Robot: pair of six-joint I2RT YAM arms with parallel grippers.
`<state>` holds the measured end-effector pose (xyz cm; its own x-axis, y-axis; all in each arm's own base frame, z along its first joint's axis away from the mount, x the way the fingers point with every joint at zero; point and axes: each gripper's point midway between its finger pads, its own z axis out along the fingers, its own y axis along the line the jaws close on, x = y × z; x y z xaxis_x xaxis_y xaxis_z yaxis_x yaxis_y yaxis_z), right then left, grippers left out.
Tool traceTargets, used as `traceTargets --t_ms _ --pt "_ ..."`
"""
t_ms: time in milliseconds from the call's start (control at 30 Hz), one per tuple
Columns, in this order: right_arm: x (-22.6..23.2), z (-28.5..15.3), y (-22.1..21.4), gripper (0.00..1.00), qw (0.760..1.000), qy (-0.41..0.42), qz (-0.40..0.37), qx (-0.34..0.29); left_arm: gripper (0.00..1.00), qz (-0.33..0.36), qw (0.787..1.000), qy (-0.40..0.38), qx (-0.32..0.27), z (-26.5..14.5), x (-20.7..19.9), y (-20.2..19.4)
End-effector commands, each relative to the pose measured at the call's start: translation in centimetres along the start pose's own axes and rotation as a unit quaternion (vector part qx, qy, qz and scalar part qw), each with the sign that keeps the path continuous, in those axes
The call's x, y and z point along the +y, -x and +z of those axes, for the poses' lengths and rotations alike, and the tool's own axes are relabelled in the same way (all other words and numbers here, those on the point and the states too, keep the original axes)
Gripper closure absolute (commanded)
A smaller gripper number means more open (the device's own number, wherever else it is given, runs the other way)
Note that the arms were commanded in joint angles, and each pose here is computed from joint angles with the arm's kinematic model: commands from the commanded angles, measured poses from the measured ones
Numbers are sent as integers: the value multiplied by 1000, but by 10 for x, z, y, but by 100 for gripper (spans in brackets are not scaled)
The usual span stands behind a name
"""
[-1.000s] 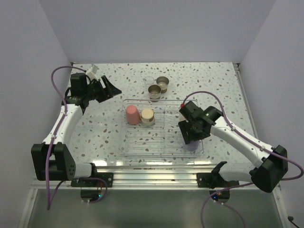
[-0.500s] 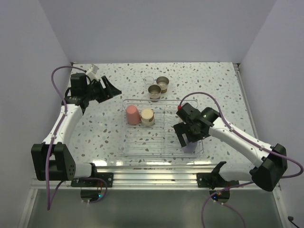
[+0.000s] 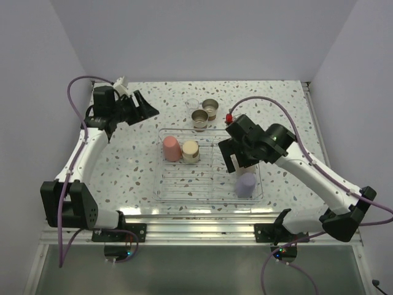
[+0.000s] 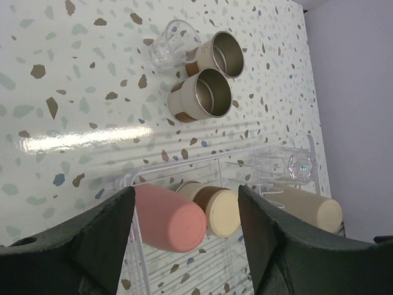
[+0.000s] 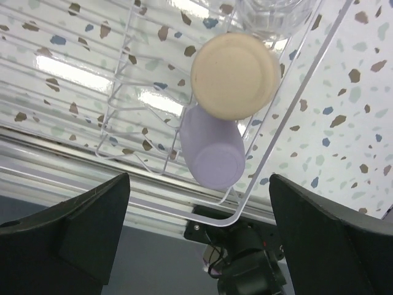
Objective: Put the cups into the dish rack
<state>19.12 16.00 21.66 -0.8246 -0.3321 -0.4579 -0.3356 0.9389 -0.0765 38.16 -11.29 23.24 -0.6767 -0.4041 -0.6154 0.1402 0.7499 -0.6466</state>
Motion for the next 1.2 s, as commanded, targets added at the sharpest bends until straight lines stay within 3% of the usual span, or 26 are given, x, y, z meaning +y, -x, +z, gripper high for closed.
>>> traceTargets --t_ms 0,100,333,467,567,933,1167 --pt "-7 -13 23 2 999 -23 9 -33 29 50 999 0 -8 11 -21 20" --pt "-1 -13 46 2 999 -17 10 -47 29 81 997 7 0 33 -39 31" --pt "-6 -12 90 2 993 48 93 -55 31 109 993 13 53 104 -56 26" --pt "-16 -11 80 2 993 35 98 -48 32 131 984 44 115 156 -44 -2" --pt "-24 -11 63 2 993 21 105 -40 33 143 980 57 129 175 -45 -7" --pt "-40 -9 43 2 991 -4 129 -35 35 173 963 110 174 205 -25 -54" --pt "-37 -3 46 2 991 0 129 -30 43 173 962 113 179 226 -19 -63"
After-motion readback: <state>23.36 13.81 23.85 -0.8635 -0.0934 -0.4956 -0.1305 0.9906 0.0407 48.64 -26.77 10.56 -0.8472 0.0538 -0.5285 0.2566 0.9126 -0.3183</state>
